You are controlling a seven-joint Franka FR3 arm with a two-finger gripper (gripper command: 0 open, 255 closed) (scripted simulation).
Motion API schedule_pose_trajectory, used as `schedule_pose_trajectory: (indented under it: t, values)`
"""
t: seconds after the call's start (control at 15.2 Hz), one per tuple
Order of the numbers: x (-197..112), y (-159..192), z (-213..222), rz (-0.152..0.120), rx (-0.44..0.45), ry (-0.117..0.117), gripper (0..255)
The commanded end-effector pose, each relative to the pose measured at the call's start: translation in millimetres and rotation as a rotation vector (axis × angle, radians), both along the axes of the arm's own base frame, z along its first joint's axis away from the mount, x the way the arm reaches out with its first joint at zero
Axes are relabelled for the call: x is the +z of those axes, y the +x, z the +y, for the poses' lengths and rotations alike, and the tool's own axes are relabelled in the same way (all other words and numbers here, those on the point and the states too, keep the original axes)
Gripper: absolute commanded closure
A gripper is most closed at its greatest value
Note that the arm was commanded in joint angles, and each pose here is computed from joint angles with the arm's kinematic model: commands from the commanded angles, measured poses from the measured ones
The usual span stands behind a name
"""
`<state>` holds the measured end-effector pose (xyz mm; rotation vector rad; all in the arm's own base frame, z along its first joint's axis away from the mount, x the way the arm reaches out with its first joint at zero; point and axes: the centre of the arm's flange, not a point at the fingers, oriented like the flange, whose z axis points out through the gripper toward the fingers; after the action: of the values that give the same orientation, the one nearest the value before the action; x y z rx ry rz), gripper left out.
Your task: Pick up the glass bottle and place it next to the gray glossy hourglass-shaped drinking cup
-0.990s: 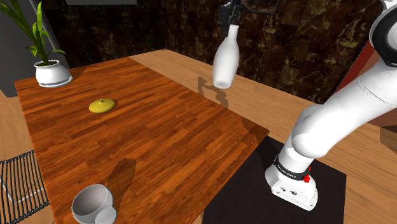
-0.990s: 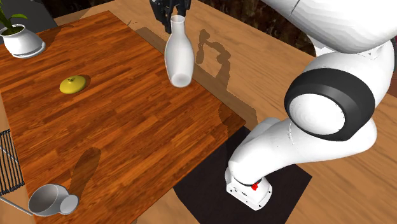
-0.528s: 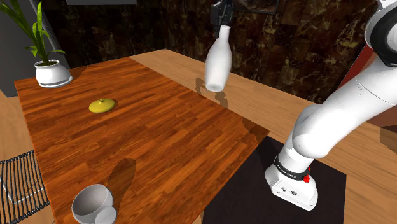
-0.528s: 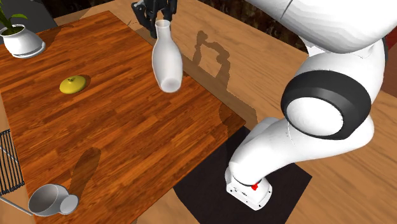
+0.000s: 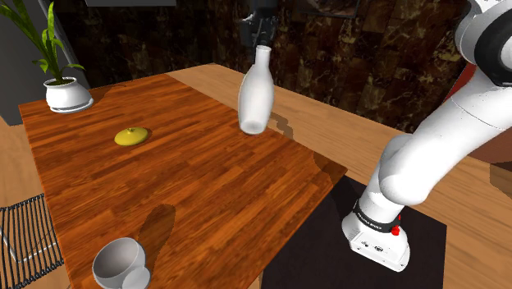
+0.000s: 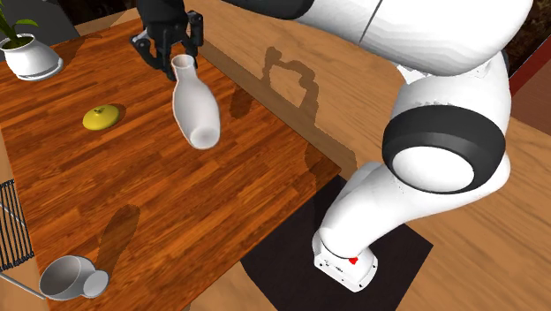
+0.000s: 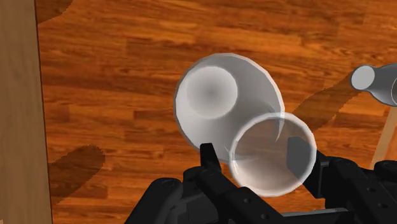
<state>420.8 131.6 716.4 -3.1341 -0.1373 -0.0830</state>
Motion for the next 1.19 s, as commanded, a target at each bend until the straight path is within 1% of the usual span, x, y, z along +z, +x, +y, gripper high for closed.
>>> schedule_pose_trajectory:
  t: [0.0, 1.12]
  values:
    - [-7.5, 4.1, 25.0, -0.001, -0.002, 0.001, 255]
    - [-62.5, 35.4, 240.3, -0.001, -0.002, 0.001, 255]
